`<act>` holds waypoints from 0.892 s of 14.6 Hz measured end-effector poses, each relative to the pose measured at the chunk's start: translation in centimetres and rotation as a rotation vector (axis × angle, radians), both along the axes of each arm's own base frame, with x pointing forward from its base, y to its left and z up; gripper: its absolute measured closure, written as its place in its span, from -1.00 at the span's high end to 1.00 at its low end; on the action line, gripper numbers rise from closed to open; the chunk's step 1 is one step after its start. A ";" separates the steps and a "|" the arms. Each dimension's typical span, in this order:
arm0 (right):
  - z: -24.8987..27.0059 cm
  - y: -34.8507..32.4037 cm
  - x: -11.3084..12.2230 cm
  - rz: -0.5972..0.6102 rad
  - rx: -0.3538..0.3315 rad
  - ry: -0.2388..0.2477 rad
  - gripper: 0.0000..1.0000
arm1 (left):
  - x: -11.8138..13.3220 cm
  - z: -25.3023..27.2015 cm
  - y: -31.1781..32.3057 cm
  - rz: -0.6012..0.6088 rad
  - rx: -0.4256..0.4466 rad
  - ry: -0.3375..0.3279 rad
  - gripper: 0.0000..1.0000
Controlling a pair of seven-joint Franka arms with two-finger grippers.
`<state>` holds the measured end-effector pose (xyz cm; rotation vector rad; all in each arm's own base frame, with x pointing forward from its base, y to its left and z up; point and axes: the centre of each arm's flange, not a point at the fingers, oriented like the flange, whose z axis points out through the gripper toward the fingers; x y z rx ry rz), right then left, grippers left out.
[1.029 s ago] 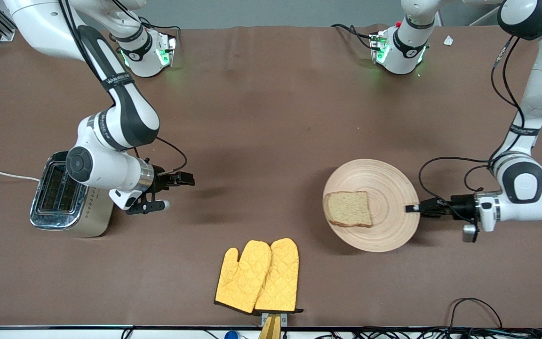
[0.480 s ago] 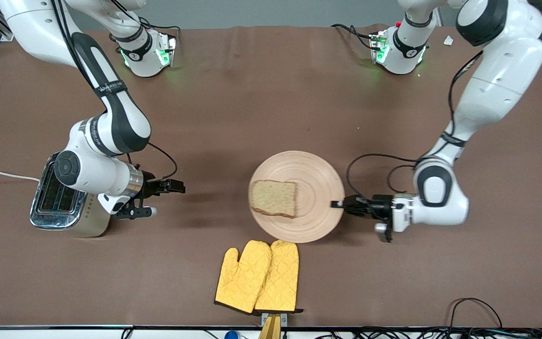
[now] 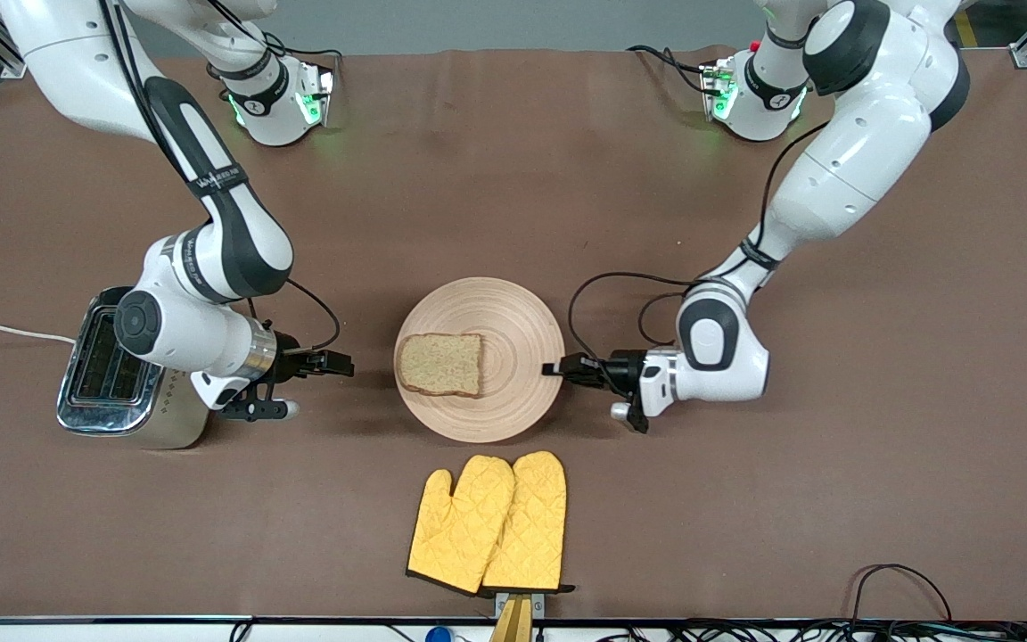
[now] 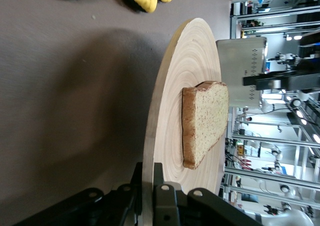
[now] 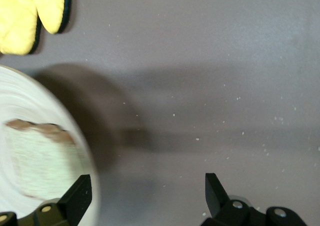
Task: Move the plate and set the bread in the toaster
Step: 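Push the wooden plate with the left gripper toward the right gripper, then move the right gripper over the bread slice on the plate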
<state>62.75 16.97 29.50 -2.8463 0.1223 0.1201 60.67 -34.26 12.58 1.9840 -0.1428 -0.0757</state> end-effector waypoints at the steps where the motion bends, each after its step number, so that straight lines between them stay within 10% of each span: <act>1: 0.5 0.5 -0.4 -0.014 -0.003 0.003 1.00 | -0.5 -0.3 -0.9 0.010 0.018 -0.004 -0.81; 6: -2.9 3.5 -4.3 -0.038 -0.024 -0.059 1.00 | -2.6 -1.4 -4.3 0.054 0.041 0.023 -0.67; 13: -5.3 7.4 -8.0 -0.017 -0.090 -0.053 0.96 | 3.1 1.9 0.0 0.247 0.056 0.146 0.67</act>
